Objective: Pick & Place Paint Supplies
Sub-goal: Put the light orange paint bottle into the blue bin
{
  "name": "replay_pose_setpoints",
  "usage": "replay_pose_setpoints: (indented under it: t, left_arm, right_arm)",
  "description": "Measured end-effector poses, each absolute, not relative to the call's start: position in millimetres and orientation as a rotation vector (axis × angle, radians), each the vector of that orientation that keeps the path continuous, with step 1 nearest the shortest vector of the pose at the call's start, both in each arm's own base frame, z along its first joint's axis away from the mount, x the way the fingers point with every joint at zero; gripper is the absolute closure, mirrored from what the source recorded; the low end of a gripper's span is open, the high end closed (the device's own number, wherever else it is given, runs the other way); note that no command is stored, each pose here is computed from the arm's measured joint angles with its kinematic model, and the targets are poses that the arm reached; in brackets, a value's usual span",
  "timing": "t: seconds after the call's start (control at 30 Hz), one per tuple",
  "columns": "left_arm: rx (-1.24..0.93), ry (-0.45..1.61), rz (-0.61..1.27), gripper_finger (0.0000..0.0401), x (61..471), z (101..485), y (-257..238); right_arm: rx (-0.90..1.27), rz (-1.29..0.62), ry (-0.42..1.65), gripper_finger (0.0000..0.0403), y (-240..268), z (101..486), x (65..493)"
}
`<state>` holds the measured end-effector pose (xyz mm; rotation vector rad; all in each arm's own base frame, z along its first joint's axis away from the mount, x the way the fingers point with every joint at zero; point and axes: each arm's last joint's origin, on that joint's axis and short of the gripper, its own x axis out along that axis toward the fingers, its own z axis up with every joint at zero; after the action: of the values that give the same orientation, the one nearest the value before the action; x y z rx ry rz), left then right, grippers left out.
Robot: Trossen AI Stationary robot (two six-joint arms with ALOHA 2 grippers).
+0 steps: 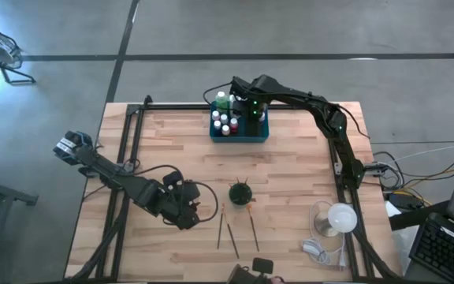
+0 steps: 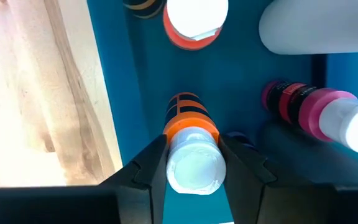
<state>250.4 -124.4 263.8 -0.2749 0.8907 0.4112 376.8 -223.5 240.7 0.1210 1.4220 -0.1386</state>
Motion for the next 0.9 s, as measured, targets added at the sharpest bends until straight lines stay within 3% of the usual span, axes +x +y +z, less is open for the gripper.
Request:
replay_pose_setpoints:
  t: [0.27,0.63,0.9]
  left_arm:
    - [-0.275,0.890,0.411,0.0227,250.4,263.9,-124.4]
    - [-0.276,0.890,0.411,0.0227,250.4,263.9,-124.4]
    - [-0.276,0.891,0.412,0.0227,250.3,263.8,-124.3]
  right_arm:
    - [0.122,-0.143,1.422,0.0250,-223.5,240.8,376.7]
    - [0.127,-0.147,1.423,0.0283,-223.2,243.2,376.5]
    - [0.099,-0.153,1.374,0.0228,-220.5,262.8,379.6]
